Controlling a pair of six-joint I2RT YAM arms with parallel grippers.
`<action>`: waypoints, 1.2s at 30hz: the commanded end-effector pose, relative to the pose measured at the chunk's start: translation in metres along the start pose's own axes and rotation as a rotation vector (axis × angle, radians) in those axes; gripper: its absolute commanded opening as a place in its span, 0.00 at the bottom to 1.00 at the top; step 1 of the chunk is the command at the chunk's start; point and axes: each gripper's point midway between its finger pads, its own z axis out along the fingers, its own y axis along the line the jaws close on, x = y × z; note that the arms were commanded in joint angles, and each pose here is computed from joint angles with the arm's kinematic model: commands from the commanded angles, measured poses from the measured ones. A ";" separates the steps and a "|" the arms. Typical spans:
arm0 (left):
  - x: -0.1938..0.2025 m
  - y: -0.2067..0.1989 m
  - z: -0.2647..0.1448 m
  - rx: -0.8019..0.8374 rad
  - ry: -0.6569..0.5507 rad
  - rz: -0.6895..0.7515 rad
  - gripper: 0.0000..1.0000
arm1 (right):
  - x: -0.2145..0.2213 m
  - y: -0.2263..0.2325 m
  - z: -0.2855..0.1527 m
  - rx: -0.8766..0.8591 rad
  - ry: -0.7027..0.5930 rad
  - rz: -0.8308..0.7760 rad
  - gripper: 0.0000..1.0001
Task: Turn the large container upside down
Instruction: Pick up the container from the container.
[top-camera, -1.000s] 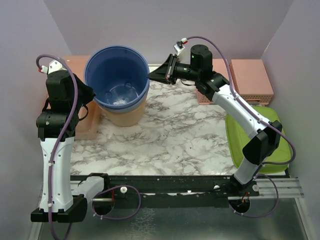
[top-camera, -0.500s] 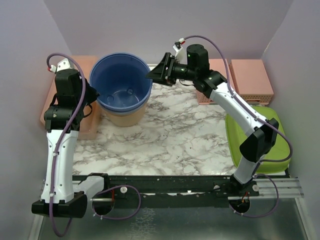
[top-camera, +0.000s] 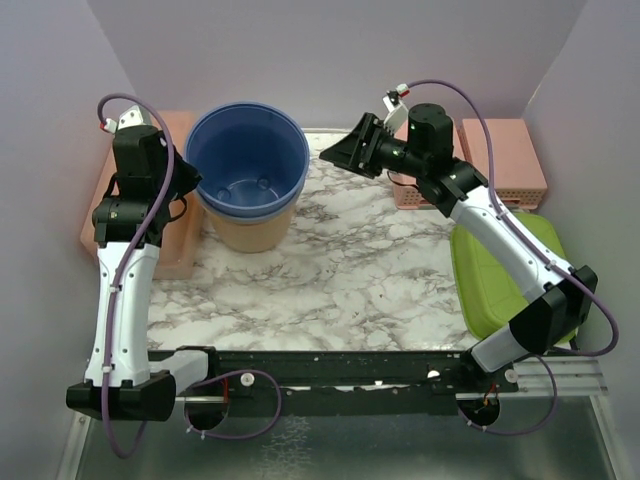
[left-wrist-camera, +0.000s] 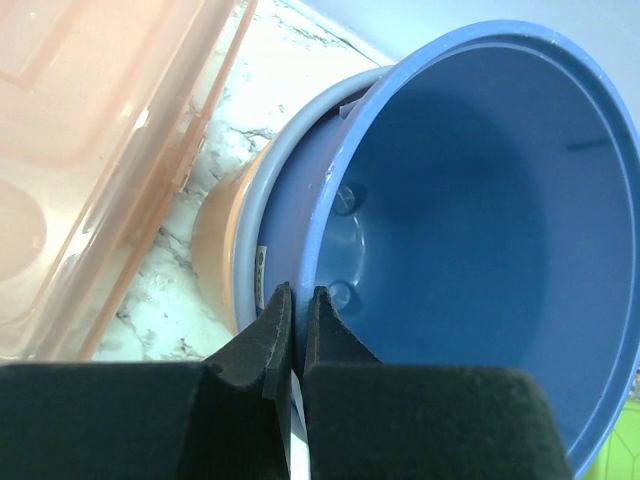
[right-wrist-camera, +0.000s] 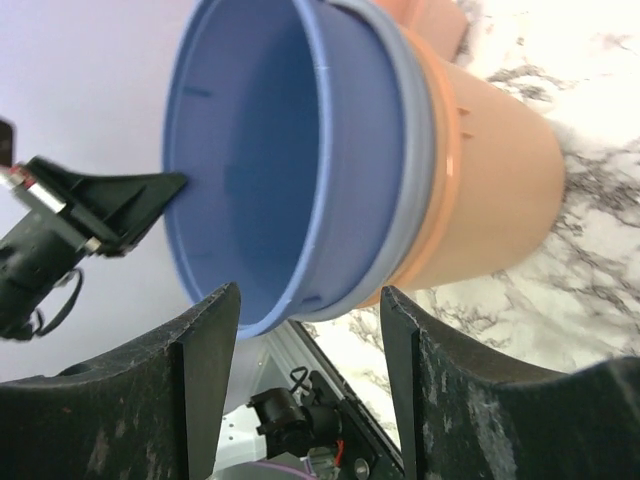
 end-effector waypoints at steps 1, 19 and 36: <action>-0.038 -0.028 0.000 0.119 -0.117 -0.073 0.00 | 0.014 0.006 0.001 -0.062 0.051 -0.030 0.63; -0.043 -0.028 -0.001 0.171 -0.132 -0.207 0.00 | 0.069 -0.005 0.075 -0.089 0.178 0.027 0.69; -0.075 -0.045 -0.021 0.228 -0.220 -0.258 0.00 | 0.114 -0.072 0.102 0.154 0.281 0.093 0.64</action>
